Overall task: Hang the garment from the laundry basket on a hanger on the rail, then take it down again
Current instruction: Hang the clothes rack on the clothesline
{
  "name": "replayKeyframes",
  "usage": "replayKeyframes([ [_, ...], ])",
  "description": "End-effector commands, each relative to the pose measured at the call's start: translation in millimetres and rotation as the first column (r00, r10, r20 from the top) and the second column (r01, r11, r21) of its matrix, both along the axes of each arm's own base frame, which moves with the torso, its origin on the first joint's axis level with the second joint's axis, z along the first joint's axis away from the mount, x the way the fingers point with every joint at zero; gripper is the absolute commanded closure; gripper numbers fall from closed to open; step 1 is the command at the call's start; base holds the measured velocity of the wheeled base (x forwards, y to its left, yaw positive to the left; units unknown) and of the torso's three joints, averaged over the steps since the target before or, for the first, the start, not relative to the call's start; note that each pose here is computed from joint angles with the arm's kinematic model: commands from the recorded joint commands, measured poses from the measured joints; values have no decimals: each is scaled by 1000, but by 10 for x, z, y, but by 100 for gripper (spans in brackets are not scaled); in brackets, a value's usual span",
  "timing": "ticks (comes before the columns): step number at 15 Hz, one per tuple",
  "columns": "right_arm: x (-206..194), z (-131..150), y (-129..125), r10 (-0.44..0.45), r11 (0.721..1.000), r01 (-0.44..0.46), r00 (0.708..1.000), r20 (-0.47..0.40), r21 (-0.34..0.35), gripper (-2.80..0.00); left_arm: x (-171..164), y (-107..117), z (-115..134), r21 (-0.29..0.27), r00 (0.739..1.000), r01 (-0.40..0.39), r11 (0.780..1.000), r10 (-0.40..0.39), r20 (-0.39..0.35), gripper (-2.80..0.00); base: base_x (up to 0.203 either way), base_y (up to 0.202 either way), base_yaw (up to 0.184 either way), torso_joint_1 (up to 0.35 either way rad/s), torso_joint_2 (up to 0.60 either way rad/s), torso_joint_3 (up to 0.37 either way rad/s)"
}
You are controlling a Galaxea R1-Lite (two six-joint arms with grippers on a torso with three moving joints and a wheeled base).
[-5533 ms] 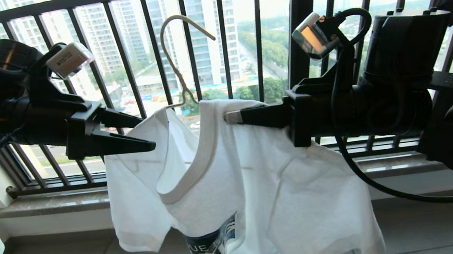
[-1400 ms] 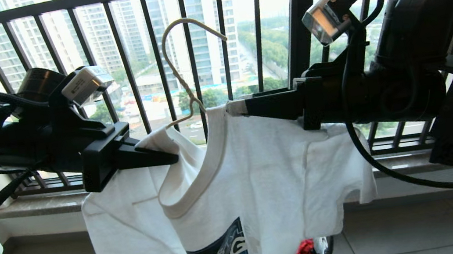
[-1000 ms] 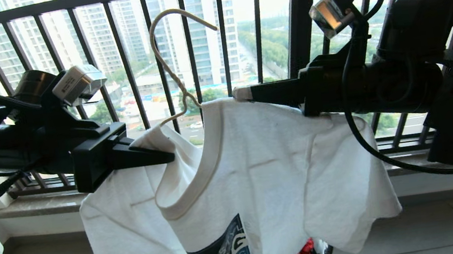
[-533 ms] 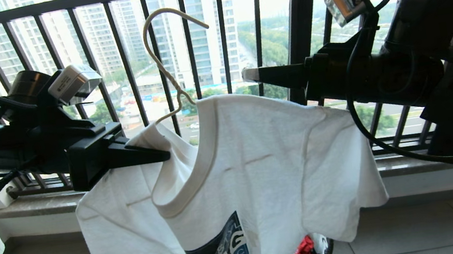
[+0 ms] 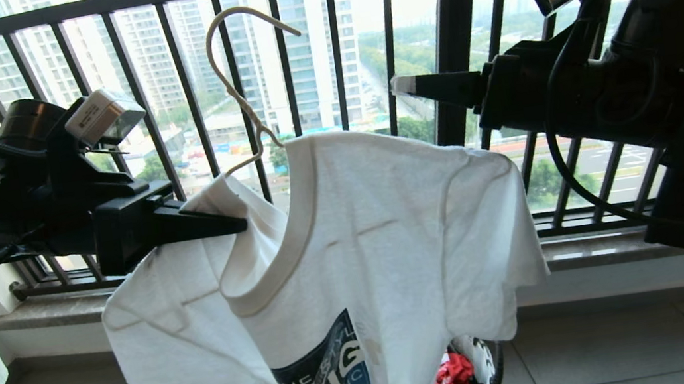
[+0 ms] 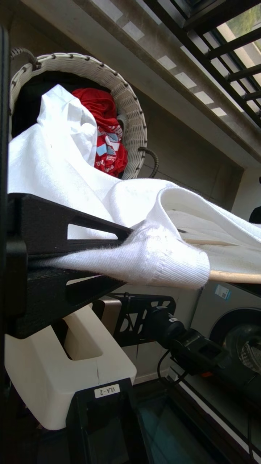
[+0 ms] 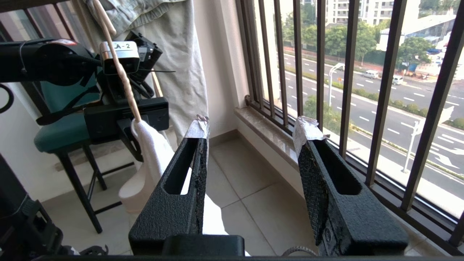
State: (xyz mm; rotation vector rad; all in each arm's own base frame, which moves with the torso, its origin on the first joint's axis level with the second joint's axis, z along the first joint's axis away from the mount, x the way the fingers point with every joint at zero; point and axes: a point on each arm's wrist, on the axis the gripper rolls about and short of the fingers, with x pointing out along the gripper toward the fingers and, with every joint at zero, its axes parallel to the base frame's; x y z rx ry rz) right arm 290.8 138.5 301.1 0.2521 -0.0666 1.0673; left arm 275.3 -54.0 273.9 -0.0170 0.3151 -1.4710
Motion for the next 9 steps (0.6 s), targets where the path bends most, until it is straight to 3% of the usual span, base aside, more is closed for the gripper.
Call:
replayKeyframes([
  [1, -102, 106, -85, -75, 997, 76, 997, -1, 18, 0, -30, 17, 74, -5, 1000, -16, 1000, 16, -22, 0, 0, 0, 0, 0, 0, 0],
  [4, -302, 252, -230, -244, 970, 245, 965, -95, -8, 0, -51, 170, 110, 17, 994, -103, 995, 103, -41, 0, 0, 0, 0, 0, 0, 0],
  [6, -510, 251, -365, -361, 932, 356, 916, -172, -63, 0, -82, 280, 122, 17, 988, -145, 989, 146, -45, 0, 0, 0, 0, 0, 0, 0],
  [7, -564, 193, -404, -410, 912, 399, 890, -198, -93, 0, -73, 337, 115, 17, 985, -167, 986, 168, -51, 0, 0, 0, 0, 0, 0, 0],
  [9, -664, 114, -463, -440, 898, 424, 874, -208, -116, 0, -153, 369, 127, 17, 982, -181, 983, 182, -57, 0, 0, 0, 0, 0, 0, 0],
])
